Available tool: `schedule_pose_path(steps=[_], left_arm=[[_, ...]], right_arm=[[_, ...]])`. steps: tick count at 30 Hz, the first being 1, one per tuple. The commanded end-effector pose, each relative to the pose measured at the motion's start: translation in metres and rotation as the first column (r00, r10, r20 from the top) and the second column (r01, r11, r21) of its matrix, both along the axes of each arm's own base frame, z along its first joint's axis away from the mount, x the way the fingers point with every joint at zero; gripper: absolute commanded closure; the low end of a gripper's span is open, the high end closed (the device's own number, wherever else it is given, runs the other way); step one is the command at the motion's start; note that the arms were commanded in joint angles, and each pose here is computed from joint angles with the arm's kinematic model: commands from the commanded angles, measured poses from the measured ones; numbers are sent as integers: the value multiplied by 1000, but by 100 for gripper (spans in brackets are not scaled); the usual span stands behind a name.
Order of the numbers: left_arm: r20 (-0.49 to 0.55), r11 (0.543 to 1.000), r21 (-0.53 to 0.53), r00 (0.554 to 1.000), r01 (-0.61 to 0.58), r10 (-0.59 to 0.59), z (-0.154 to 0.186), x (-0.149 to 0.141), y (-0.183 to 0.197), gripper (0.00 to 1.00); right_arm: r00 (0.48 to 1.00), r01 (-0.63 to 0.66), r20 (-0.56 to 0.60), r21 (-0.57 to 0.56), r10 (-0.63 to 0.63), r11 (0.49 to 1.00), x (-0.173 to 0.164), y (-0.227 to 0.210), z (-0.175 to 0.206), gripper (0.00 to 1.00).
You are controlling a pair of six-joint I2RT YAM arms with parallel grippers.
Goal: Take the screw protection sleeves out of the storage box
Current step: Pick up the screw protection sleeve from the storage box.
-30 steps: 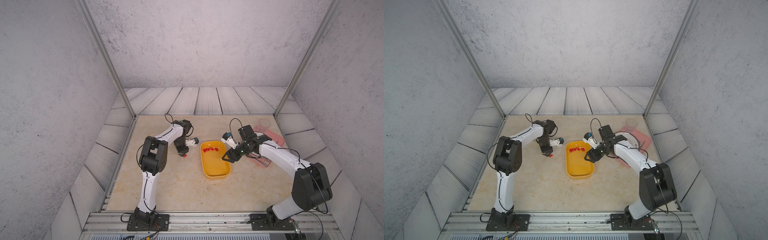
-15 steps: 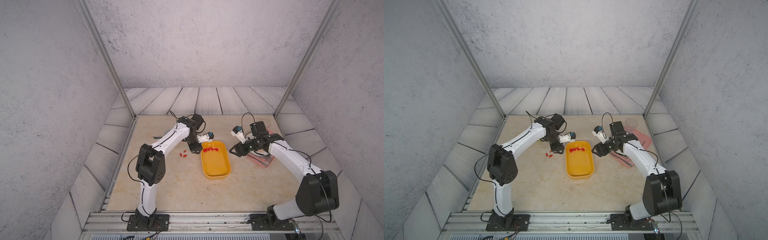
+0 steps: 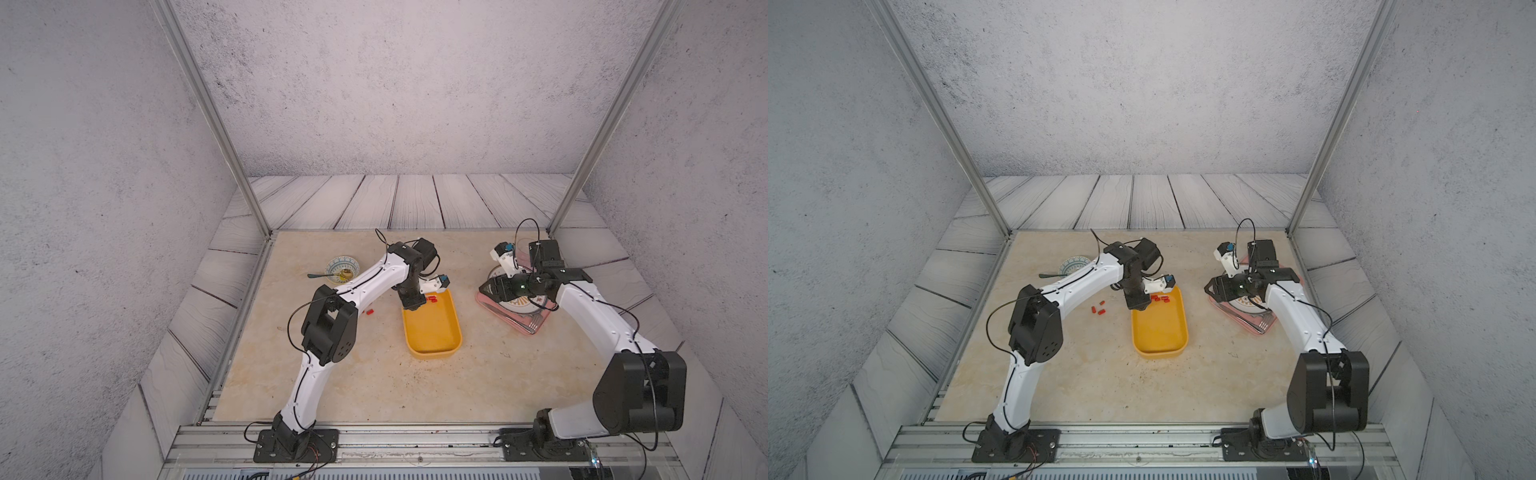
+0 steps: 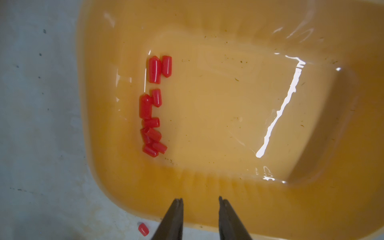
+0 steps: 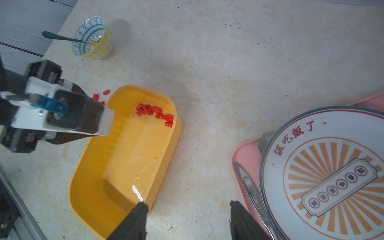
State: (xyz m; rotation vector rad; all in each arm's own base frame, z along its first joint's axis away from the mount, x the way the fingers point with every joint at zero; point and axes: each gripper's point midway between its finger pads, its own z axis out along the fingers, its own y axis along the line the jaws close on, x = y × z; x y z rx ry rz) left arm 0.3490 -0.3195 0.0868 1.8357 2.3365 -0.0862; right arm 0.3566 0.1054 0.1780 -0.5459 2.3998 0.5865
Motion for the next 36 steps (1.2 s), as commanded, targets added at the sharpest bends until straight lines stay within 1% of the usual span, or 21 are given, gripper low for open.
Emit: schedule_pose_path(steps=[1,9,15,22,36], left_arm=[[44,998,19,997,-64,63,-4,13,-4,69],[93,995,42,992,-92,87,-20,33,-11,71],[116,994,62,990,-91,83,-29,42,-14,72],[125,993,93,990,-75,63,-41,44,-13,72],[130,992,109,991,-57,42,-56,48,-16,73]], right_arm=[[1000,12,21,14,-12,1000,-5,-2,9,34],[999,22,23,21,-23,1000,-4,-4,11,34],[999,24,27,23,-24,999,-4,-5,12,34],[999,27,27,25,-27,999,-4,-6,12,34],[999,30,25,29,-30,999,-4,-7,12,34]])
